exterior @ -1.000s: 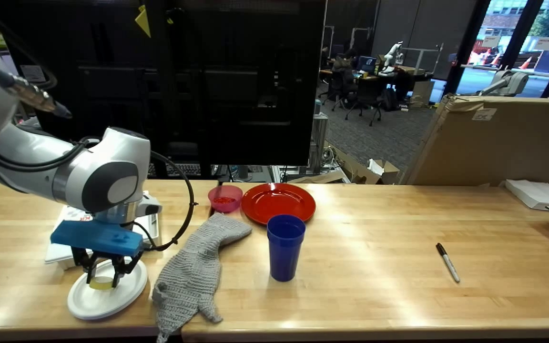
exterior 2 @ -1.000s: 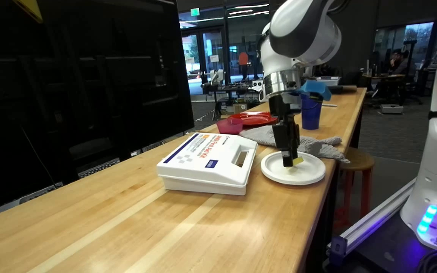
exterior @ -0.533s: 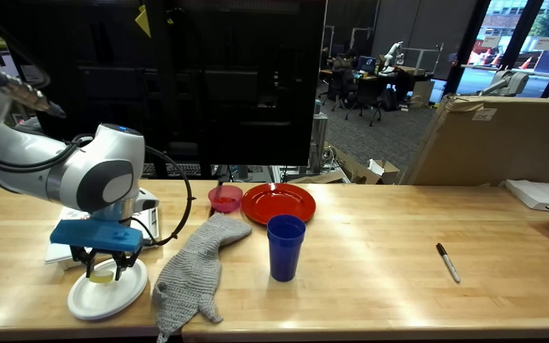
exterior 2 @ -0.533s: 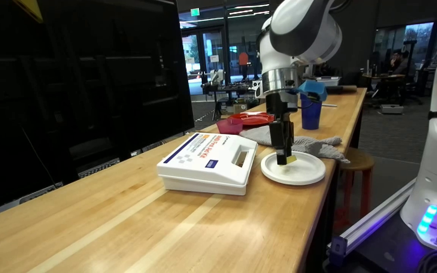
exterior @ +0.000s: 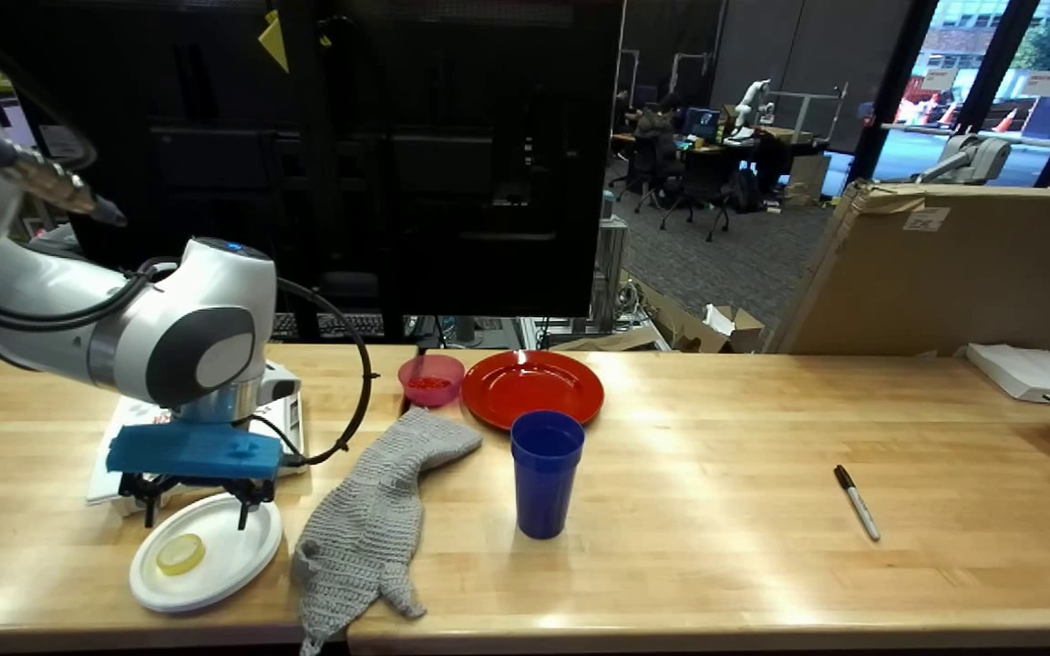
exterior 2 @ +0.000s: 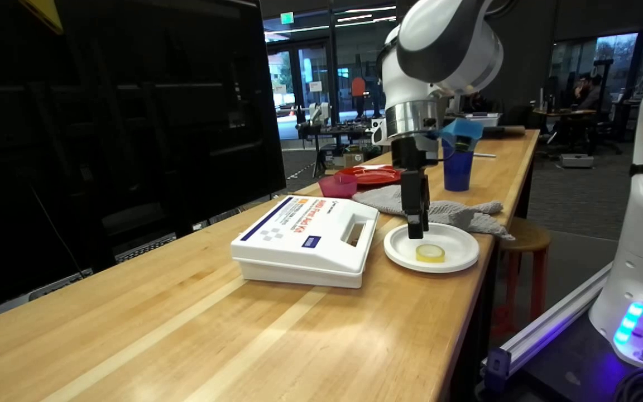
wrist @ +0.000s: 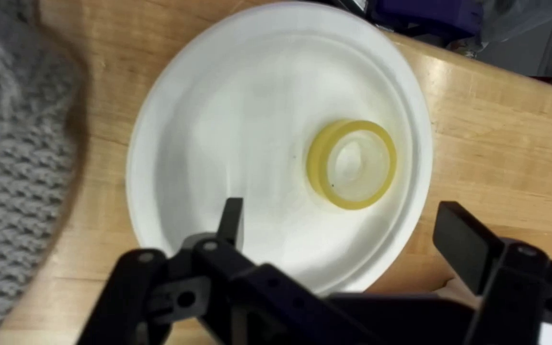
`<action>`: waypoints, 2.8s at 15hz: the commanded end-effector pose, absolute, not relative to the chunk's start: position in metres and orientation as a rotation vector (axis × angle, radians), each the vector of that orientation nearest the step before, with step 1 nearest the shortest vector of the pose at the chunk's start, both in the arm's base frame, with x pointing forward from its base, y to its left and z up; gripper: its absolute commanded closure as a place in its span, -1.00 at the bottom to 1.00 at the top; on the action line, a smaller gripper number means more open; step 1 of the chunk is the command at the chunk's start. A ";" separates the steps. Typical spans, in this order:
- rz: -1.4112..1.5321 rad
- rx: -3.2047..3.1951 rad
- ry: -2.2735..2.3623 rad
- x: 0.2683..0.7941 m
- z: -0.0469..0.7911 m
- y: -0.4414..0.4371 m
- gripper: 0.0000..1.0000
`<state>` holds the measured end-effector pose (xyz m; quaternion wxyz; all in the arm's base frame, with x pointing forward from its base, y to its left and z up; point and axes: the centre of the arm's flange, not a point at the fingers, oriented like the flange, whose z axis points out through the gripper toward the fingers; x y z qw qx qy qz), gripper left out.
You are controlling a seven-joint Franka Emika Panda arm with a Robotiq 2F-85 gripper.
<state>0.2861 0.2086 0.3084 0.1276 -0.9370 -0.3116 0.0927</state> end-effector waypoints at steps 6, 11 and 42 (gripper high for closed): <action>0.208 -2.702 -1.125 0.274 0.312 0.202 -1.00; 0.178 -2.740 -1.328 0.280 0.318 0.197 -1.00; -0.002 -2.758 -1.146 0.334 0.324 0.147 -1.00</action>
